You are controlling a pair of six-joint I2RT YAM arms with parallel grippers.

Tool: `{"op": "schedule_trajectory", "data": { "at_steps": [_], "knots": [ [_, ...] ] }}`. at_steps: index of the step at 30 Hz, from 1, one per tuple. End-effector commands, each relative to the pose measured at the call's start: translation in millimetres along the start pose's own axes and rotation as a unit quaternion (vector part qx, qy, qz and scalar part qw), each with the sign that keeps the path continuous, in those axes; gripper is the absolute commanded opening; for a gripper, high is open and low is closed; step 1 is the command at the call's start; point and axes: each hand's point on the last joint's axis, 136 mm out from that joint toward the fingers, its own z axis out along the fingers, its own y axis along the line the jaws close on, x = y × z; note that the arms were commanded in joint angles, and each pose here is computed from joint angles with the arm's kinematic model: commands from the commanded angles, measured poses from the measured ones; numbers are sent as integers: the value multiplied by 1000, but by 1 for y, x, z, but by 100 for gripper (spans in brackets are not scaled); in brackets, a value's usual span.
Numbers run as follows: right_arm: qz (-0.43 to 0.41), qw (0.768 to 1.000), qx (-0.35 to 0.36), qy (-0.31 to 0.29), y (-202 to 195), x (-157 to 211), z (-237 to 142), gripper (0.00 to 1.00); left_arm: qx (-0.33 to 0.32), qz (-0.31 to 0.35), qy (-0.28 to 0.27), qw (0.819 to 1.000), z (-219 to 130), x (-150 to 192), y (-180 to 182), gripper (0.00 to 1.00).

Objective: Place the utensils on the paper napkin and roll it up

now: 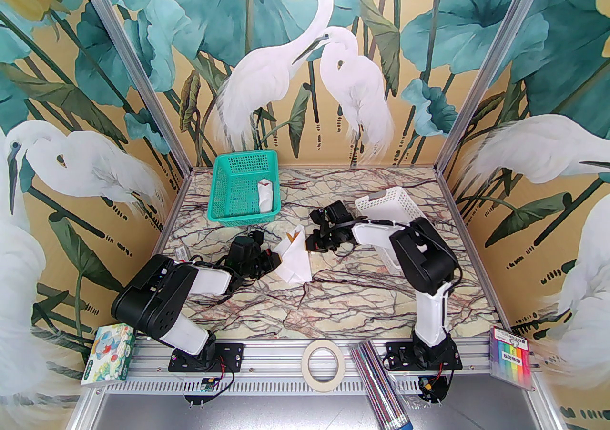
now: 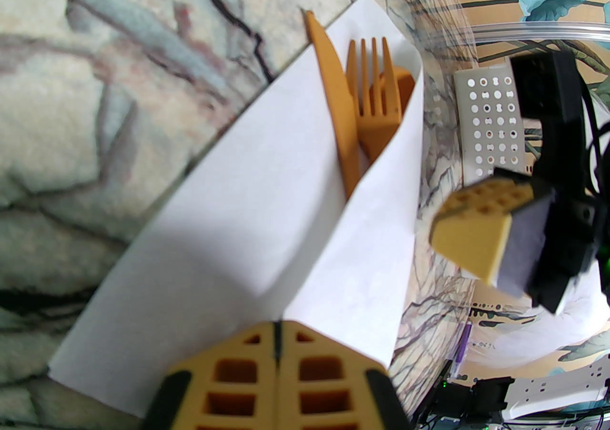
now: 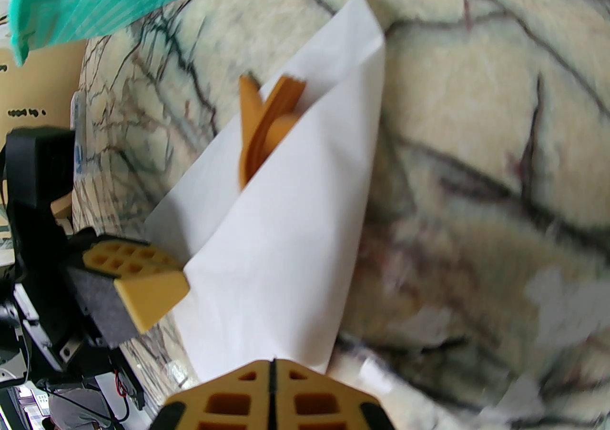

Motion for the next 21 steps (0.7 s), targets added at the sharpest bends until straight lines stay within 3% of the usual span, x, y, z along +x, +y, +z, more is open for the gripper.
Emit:
{"op": "schedule_trajectory", "data": {
  "at_steps": [1, 21],
  "knots": [
    [-14, 1000, -4, -25, 2, -21, -2, 10, -58, -8, 19, 998, 0, 14, 29, 0],
    [-16, 999, -7, -35, -7, -53, 6, 10, -55, -8, 20, 998, 1, 14, 28, 0]
  ]
}}
